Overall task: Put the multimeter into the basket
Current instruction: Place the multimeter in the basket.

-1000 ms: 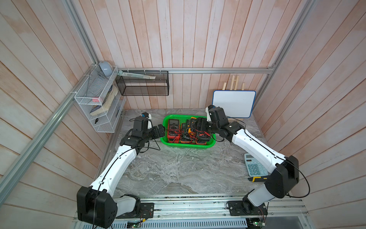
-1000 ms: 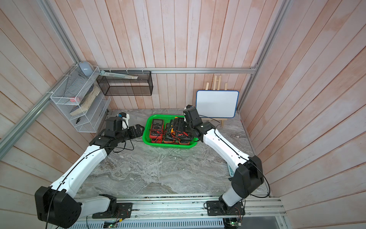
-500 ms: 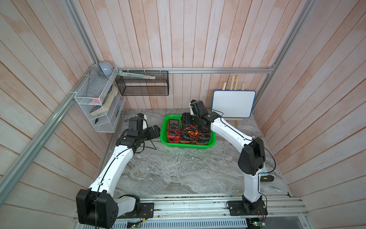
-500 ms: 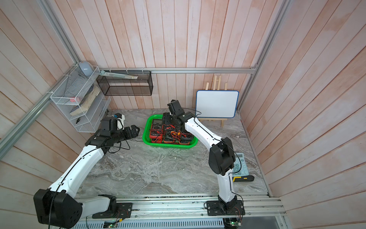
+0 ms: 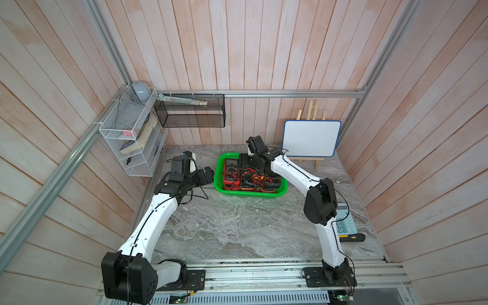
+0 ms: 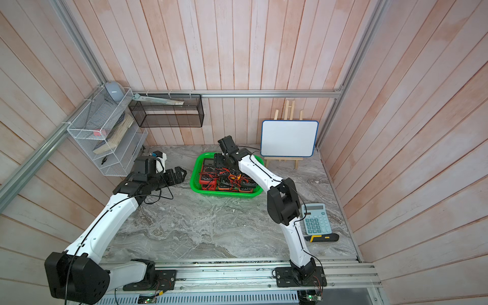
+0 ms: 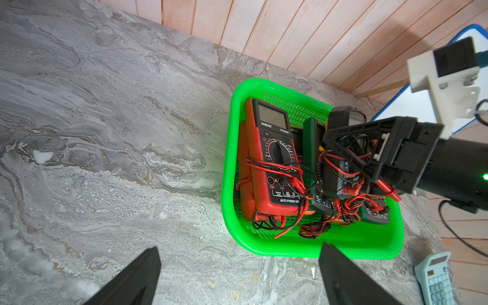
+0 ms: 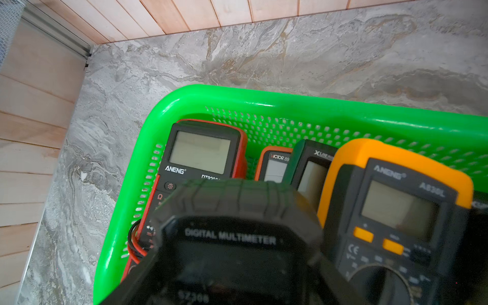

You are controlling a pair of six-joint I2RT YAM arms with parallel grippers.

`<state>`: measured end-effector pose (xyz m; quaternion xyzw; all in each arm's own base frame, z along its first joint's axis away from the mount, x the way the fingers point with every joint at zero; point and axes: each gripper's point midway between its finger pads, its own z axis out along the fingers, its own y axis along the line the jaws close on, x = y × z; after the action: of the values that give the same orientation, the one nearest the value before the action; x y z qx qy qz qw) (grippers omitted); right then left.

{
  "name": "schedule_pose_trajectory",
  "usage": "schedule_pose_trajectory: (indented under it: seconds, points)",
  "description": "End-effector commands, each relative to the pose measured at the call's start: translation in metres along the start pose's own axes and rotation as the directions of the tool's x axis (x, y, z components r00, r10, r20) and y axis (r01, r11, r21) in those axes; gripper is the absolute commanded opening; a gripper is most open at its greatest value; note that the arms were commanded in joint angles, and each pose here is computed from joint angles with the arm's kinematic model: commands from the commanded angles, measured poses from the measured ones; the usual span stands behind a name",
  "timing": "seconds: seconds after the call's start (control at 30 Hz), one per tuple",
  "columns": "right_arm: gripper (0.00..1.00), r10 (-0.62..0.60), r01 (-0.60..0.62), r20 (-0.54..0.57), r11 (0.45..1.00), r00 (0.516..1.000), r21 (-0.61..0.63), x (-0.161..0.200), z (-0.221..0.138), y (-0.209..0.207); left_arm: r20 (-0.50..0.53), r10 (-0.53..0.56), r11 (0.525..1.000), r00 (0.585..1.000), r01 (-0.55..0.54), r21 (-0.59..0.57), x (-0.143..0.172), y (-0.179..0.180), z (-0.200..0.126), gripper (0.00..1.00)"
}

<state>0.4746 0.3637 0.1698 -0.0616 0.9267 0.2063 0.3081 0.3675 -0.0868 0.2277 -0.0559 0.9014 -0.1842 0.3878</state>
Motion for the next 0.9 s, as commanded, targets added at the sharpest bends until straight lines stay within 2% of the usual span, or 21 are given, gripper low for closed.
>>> schedule_pose_trajectory:
  seconds: [0.0,0.07,0.23,0.5,0.87]
  points:
    - [0.77,-0.015,0.015,0.020,1.000,1.000,0.002,-0.010,-0.005,0.003,0.019,0.015,1.000,1.000,-0.015,0.004,-0.003,-0.001,-0.007,1.00]
    - [0.86,-0.017,0.017,0.026,1.000,1.000,0.003,-0.013,-0.007,0.002,0.023,0.013,1.000,1.000,-0.013,0.006,-0.004,-0.001,-0.008,1.00]
    - [0.93,-0.023,0.023,0.041,1.000,0.999,-0.001,-0.018,-0.015,0.005,0.028,0.012,1.000,1.000,-0.012,0.004,-0.006,-0.002,-0.011,1.00]
    - [0.96,-0.029,0.031,0.078,0.999,0.997,-0.025,-0.031,-0.037,0.012,0.036,0.010,1.000,0.999,-0.010,-0.004,-0.006,-0.001,-0.013,1.00]
    - [0.98,-0.025,0.038,0.198,0.997,0.980,-0.064,-0.044,-0.104,0.016,0.079,0.022,1.000,0.997,-0.021,-0.011,-0.018,-0.003,-0.020,1.00]
